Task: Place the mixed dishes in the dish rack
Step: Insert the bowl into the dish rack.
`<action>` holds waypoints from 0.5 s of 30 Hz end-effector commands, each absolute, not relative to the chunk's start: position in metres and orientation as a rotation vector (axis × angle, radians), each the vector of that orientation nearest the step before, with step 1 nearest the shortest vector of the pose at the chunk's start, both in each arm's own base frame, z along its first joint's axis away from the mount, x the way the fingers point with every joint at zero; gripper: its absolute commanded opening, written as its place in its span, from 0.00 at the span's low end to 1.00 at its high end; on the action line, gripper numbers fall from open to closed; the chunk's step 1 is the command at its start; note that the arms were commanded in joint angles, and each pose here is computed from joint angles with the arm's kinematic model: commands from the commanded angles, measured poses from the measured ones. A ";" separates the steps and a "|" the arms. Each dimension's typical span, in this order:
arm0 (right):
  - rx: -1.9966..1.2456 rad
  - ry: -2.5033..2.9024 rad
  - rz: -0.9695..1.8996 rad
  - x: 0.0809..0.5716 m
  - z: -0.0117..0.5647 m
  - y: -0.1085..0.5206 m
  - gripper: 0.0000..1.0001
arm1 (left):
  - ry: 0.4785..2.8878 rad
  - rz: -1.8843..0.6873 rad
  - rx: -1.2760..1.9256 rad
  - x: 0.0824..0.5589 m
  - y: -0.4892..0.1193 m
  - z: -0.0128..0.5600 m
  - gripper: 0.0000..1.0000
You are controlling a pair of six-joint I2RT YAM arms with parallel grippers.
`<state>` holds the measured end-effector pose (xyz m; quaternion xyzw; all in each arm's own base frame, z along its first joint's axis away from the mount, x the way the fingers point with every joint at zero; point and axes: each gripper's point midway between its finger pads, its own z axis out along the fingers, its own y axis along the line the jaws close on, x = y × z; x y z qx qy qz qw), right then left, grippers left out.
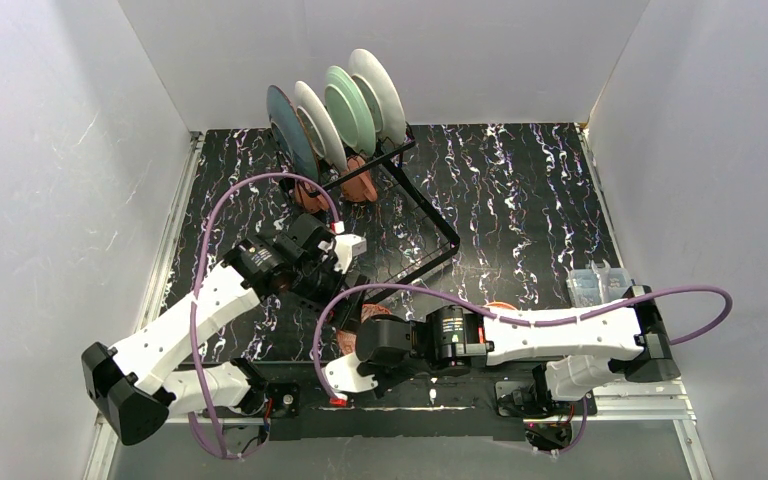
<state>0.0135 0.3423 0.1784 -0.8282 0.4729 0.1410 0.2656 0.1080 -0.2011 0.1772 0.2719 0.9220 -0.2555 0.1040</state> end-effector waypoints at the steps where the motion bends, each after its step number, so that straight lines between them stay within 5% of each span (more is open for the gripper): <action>1: -2.191 1.222 0.383 0.012 0.201 0.356 0.01 | 2.754 -0.739 0.812 0.104 -0.200 0.168 0.86; 15: -2.181 1.201 0.355 0.012 0.201 0.358 0.01 | 2.815 -0.762 0.825 0.100 -0.208 0.154 0.25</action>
